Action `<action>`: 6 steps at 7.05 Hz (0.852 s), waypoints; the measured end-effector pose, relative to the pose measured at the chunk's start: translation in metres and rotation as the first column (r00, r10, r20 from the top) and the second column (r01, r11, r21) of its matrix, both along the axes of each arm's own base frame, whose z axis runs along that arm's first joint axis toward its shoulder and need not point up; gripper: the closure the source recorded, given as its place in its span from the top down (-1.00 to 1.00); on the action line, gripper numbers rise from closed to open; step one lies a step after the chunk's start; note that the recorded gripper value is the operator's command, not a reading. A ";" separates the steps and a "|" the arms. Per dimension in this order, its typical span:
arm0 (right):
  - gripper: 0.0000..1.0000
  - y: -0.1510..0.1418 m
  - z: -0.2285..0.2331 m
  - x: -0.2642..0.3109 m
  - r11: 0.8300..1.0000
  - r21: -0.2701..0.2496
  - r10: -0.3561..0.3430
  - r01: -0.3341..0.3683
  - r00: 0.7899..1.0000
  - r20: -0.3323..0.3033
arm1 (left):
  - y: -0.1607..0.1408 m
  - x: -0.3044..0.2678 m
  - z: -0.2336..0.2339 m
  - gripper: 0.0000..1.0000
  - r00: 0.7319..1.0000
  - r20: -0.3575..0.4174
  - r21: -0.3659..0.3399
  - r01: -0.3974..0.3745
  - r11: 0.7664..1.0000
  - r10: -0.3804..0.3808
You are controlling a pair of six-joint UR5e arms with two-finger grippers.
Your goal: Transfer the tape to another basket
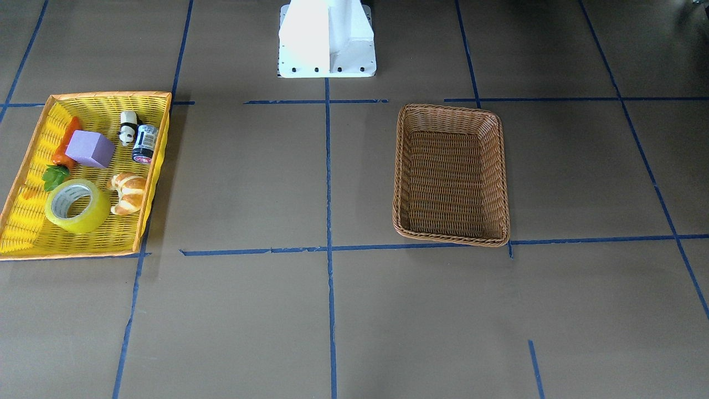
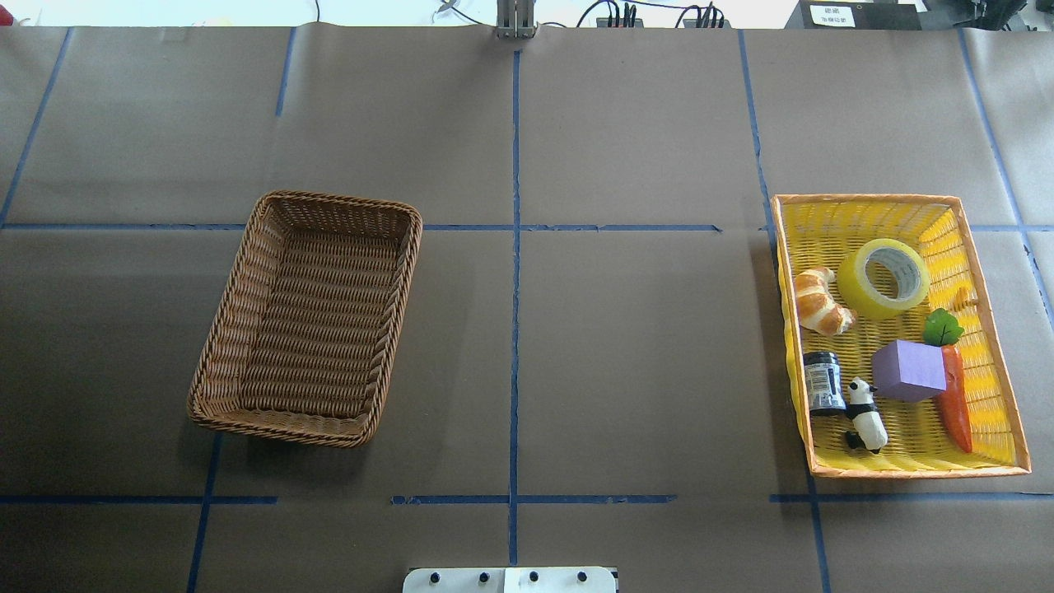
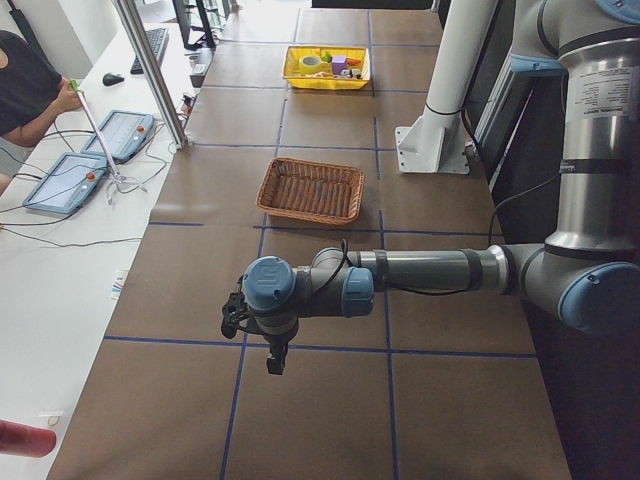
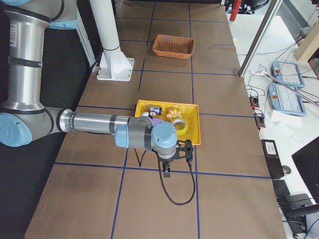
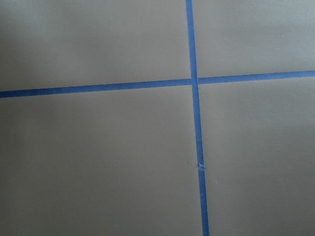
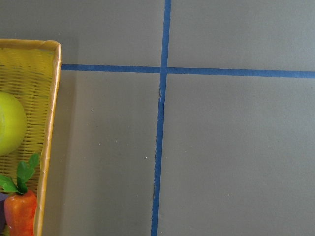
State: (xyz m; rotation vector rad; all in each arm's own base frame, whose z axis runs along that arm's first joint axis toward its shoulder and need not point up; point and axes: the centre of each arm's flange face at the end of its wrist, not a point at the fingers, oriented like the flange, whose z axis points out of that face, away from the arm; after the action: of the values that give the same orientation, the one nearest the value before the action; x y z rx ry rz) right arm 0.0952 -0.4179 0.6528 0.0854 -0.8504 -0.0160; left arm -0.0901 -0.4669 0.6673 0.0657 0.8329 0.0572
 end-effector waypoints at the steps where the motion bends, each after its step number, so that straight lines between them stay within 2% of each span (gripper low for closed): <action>1: 1.00 0.001 0.000 0.000 1.000 -0.001 0.001 -0.001 1.000 -0.001 | 0.000 0.000 0.000 1.00 1.000 0.000 0.000 0.000 1.000 0.000; 6: 1.00 0.001 -0.001 0.000 1.000 -0.001 0.007 -0.007 1.000 0.000 | 0.000 0.001 0.001 1.00 1.000 -0.001 -0.005 0.000 1.000 0.000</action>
State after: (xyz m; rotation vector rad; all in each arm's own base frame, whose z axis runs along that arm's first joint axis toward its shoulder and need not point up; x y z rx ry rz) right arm 0.0954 -0.4172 0.6521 0.0870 -0.8503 -0.0091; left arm -0.0896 -0.4672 0.6686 0.0614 0.8343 0.0552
